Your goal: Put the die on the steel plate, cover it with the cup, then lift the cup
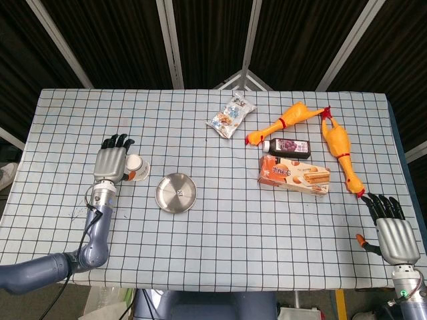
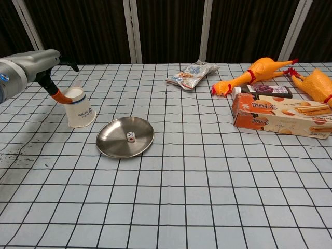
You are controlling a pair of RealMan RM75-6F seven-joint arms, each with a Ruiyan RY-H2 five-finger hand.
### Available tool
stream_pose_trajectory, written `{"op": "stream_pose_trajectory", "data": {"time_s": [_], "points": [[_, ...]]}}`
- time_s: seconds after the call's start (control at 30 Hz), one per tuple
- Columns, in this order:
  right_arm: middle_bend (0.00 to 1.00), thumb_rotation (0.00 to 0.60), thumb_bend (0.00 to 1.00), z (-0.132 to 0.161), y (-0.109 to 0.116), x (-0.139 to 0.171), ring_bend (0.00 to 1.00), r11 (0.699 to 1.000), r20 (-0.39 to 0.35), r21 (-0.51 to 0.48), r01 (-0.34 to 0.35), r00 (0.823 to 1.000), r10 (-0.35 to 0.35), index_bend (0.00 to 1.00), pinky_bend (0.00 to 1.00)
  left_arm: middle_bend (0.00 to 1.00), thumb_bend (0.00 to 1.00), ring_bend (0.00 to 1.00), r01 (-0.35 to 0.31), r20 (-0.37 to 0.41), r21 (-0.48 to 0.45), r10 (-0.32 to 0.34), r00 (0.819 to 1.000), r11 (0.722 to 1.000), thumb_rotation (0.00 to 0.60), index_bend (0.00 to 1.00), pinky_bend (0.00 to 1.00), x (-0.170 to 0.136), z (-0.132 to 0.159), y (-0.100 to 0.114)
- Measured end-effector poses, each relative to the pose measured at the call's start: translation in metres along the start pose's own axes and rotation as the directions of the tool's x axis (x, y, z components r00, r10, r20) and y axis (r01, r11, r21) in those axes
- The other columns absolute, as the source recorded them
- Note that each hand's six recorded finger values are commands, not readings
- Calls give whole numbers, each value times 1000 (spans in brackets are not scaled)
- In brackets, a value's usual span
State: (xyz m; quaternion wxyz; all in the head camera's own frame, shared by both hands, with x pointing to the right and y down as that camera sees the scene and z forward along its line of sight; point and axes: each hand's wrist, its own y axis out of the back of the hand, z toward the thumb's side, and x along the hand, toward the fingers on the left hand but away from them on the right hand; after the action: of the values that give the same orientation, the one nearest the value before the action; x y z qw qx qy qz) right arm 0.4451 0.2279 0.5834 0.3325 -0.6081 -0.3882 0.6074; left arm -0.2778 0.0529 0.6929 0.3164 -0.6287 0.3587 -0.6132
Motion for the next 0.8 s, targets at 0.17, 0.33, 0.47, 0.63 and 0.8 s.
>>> {"op": "stream_pose_trajectory", "data": {"time_s": [0.17,0.33,0.47,0.63,0.8], "points": [[108,600,260,0,-2,0,83,1000,1,2,-7,1000,7,141,0,135,380,54,11,-13,11,-11,1000,1000,600,248,100,2,-4,-9],[108,600,261,0,-3,-1,83,1000,2,4,-11,1000,11,141,0,169,407,54,27,-18,16,-27,999,999,600,269,100,4,-5,-19],[108,600,260,0,-3,-1,83,1000,1,6,-13,1000,13,141,0,193,415,55,25,-13,15,-25,1000,1000,600,286,100,5,-3,-21],[108,600,260,1,-5,-1,83,1000,-3,8,-18,1000,18,151,0,213,426,55,19,-3,12,-19,1000,1000,600,303,100,6,1,-22],[108,600,260,1,-5,-1,83,1000,-2,8,-19,1000,19,161,0,238,426,61,5,3,3,-5,1000,1000,600,304,100,6,4,-20]]}}
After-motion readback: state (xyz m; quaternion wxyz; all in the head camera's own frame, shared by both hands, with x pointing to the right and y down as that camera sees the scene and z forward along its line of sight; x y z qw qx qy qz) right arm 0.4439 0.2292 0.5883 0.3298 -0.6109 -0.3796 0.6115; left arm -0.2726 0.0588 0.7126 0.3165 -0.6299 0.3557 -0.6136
